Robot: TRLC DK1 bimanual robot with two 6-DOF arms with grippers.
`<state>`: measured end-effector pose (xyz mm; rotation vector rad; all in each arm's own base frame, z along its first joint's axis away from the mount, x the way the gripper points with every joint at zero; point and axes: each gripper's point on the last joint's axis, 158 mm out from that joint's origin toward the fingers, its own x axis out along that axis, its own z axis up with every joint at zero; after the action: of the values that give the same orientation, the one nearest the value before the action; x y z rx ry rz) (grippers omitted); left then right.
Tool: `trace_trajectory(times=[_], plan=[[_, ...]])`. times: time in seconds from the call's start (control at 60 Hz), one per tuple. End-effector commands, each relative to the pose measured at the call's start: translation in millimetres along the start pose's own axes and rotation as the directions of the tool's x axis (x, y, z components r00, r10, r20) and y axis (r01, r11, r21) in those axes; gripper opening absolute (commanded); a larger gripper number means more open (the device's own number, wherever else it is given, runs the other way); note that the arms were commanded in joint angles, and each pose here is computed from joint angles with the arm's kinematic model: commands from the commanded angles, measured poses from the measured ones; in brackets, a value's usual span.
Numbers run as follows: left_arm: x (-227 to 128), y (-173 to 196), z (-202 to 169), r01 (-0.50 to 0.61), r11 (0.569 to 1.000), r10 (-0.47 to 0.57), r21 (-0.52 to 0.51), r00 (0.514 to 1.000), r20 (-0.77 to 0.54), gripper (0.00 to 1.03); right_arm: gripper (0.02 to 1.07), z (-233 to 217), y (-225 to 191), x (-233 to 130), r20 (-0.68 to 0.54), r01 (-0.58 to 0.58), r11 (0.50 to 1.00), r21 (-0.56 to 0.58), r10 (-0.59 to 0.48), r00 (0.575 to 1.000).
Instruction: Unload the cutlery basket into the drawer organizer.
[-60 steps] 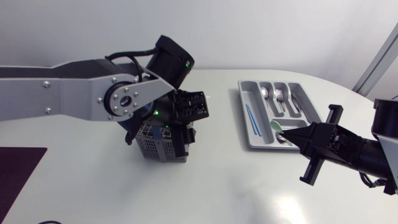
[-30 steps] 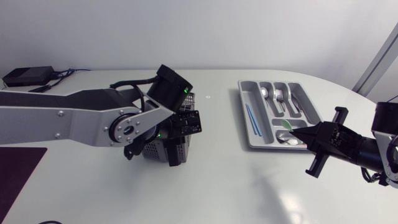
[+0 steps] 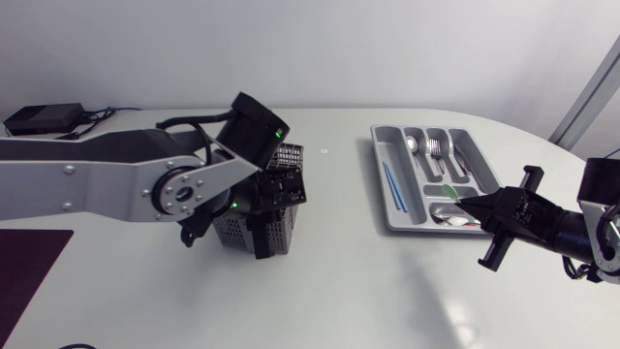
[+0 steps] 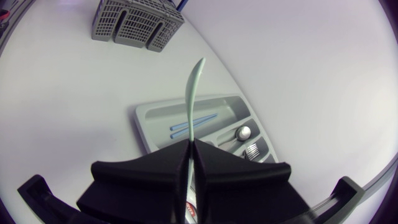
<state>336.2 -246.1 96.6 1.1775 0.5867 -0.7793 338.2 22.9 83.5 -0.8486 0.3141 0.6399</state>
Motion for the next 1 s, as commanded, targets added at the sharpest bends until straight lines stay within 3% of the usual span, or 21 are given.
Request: trace_trajectory(times=[0.0,0.1,0.183,0.267,0.65,0.7,0.817,0.883,0.95,0.983], plan=[[-39.9,27.0,23.5,-0.083,0.995,0.089,-0.056,0.99,0.106,0.31,0.08,-10.3,-11.3,4.9,-0.01,0.009,0.999,-0.035,-0.009,1.0],[-63.1,28.6,36.2,-0.107,0.992,0.118,-0.07,0.979,0.165,0.44,0.08,-23.2,-21.9,11.7,-0.022,0.03,0.998,-0.053,-0.031,0.999],[-70.7,25.8,39.0,-0.108,0.991,0.121,-0.08,0.975,0.185,0.63,0.08,-39.2,-29.9,21.0,-0.046,0.041,0.997,-0.071,-0.044,0.998],[-75.2,24.1,38.1,-0.109,0.99,0.125,-0.09,0.973,0.193,0.69,0.08,-57.4,-39.2,28.6,-0.073,0.045,0.995,-0.087,-0.052,0.996],[-87.7,22.1,8.7,-0.116,0.986,0.136,-0.124,0.976,0.17,0.72,0.1,-109.3,-34.5,45.8,-0.175,-0.003,0.993,-0.119,-0.018,0.984],[-89.8,22.7,4.3,-0.113,0.985,0.135,-0.134,0.976,0.168,0.72,0.17,-112.7,-32.1,46.1,-0.187,-0.008,0.993,-0.118,-0.015,0.982],[-92.2,21.9,-4.7,-0.106,0.983,0.13,-0.152,0.978,0.16,0.82,0.64,-116.9,-29.4,45.5,-0.207,-0.008,0.992,-0.124,-0.018,0.978],[-94.2,21.4,-9.0,-0.109,0.981,0.135,-0.163,0.978,0.158,0.83,0.75,-116.6,-29.3,44.1,-0.213,-0.006,0.992,-0.127,-0.021,0.977],[-93.8,20.2,-15.5,-0.107,0.979,0.133,-0.173,0.98,0.145,0.91,0.93,-114.1,-30.1,40.5,-0.215,0.002,0.991,-0.132,-0.03,0.976],[-95.3,19.0,-17.8,-0.105,0.978,0.132,-0.18,0.98,0.146,0.92,0.94,-111.2,-30.8,37.6,-0.213,0.008,0.991,-0.135,-0.037,0.976]])
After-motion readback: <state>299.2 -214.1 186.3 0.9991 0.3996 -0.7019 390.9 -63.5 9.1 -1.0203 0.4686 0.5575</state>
